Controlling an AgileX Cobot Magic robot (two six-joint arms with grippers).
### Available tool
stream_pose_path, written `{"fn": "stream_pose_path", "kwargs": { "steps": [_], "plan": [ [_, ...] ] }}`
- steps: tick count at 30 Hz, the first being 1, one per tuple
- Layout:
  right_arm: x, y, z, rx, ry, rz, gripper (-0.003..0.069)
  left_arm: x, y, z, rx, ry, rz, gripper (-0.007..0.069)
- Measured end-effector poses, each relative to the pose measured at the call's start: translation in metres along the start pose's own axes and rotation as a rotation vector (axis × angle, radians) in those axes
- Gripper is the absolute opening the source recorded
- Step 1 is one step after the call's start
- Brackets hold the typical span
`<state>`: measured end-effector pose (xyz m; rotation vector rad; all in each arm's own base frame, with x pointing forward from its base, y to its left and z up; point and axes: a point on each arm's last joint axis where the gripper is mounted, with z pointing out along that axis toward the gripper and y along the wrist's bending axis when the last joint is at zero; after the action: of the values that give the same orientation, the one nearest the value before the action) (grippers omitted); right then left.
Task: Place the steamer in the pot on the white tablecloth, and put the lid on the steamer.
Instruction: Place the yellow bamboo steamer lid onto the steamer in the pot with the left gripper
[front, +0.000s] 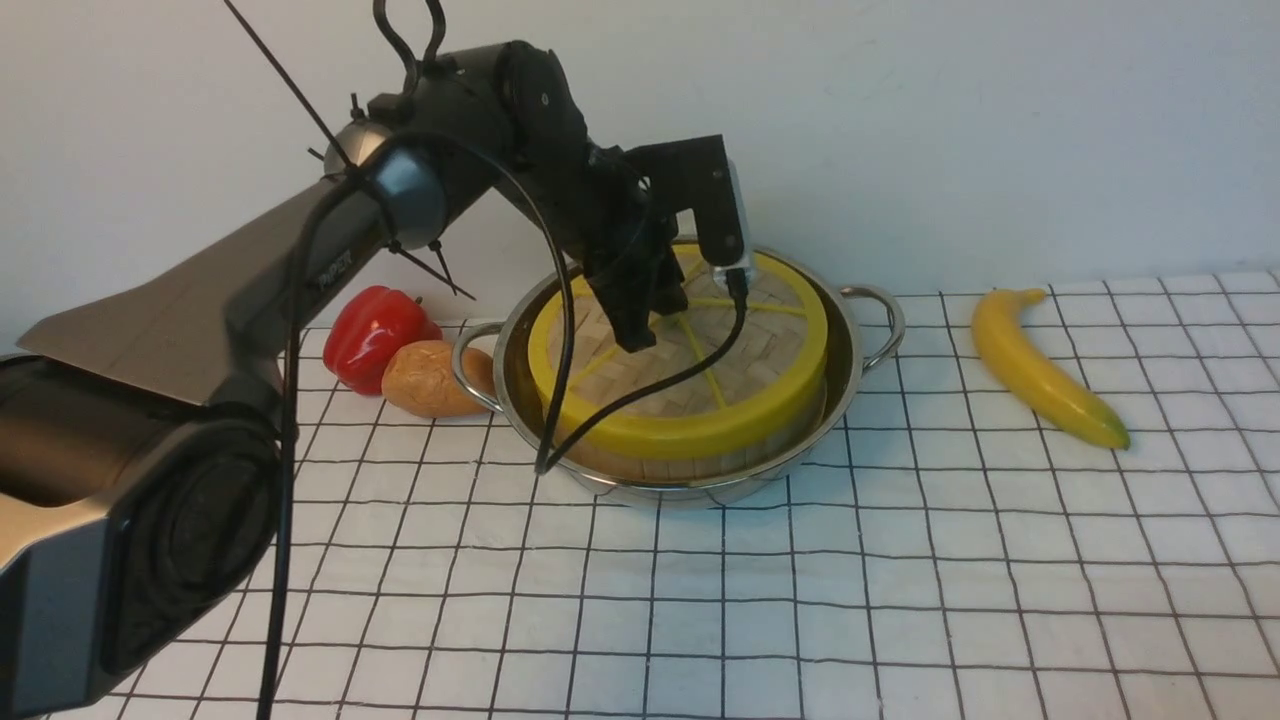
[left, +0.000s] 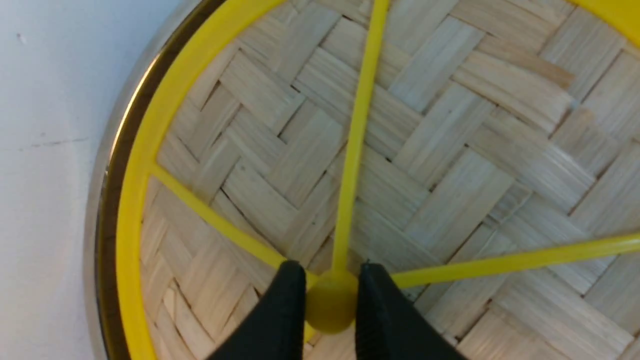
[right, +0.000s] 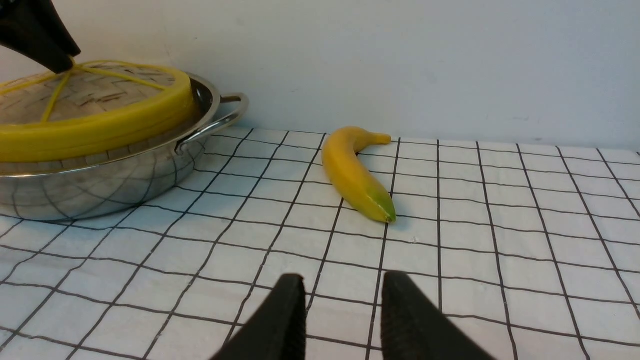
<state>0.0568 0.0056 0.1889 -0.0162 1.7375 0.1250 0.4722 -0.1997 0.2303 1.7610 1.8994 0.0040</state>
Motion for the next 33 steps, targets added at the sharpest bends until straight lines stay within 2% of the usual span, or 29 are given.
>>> {"fn": "stream_pose_path", "kwargs": {
  "steps": [6,9,16,26,29,32,33],
  "plan": [
    [0.0,0.0,0.0,0.0,0.0,0.0,0.024,0.0,0.0,-0.001,0.002,0.009,-0.015,0.012],
    [0.0,0.0,0.0,0.0,0.0,0.0,0.024,0.0,0.001,-0.001,-0.006,0.006,-0.017,0.0148],
    [0.0,0.0,0.0,0.0,0.0,-0.001,0.024,-0.005,0.0,-0.001,0.002,-0.054,-0.041,0.0279],
    [0.0,0.0,0.0,0.0,0.0,-0.001,0.024,-0.011,-0.001,-0.003,0.025,-0.108,-0.038,0.0295],
    [0.0,0.0,0.0,0.0,0.0,-0.001,0.024,-0.019,0.003,-0.019,0.002,-0.151,-0.06,0.0295],
    [0.0,0.0,0.0,0.0,0.0,-0.001,0.024,-0.03,0.009,-0.056,-0.054,-0.199,-0.107,0.0295],
    [0.0,0.0,0.0,0.0,0.0,-0.001,0.024,-0.036,0.012,-0.085,-0.097,-0.234,-0.144,0.0295]
  ]
}}
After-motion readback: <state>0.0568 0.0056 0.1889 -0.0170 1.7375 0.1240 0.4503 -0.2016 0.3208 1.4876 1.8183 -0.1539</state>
